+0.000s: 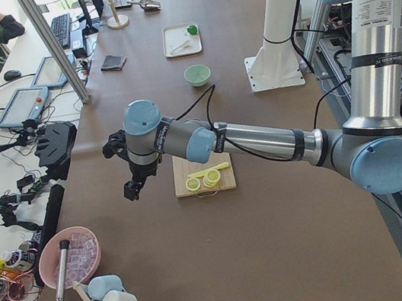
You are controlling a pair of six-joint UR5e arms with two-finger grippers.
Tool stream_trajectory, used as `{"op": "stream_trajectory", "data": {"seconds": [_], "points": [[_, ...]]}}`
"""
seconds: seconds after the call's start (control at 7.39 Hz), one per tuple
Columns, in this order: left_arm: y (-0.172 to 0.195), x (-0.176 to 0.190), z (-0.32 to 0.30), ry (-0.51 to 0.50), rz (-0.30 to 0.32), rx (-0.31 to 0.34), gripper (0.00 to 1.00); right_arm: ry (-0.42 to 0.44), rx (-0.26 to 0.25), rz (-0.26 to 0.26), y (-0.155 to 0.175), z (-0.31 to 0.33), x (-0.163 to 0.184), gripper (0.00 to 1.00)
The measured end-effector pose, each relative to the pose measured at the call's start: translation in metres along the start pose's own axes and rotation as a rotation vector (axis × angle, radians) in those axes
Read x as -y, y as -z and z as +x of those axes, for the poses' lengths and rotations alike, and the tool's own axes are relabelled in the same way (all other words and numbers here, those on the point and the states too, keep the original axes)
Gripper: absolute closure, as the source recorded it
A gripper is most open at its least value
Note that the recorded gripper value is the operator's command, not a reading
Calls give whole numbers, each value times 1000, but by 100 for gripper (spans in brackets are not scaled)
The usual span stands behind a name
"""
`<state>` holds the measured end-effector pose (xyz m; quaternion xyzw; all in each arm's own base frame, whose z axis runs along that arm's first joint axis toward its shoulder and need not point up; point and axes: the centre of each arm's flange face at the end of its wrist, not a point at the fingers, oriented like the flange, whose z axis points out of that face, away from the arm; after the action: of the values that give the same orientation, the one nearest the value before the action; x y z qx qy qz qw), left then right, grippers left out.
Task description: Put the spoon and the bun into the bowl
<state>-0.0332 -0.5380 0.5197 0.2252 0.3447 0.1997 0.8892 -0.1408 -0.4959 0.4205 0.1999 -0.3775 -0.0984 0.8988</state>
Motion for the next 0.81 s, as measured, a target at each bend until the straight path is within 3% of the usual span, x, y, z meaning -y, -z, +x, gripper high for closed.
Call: {"op": "stream_trajectory", "data": {"seconds": [0.41,0.68,0.81], "points": [[-7,2,5,0,-3,-8,1,14,-37,-46,-122,-152,14,0],[-8,3,6,-5,-3,-10,1,62,-36,-85,-157,-195,-8,0],[-9,3,7,-6,-3,-10,1,75,-35,-100,-165,-204,-16,6]]}}
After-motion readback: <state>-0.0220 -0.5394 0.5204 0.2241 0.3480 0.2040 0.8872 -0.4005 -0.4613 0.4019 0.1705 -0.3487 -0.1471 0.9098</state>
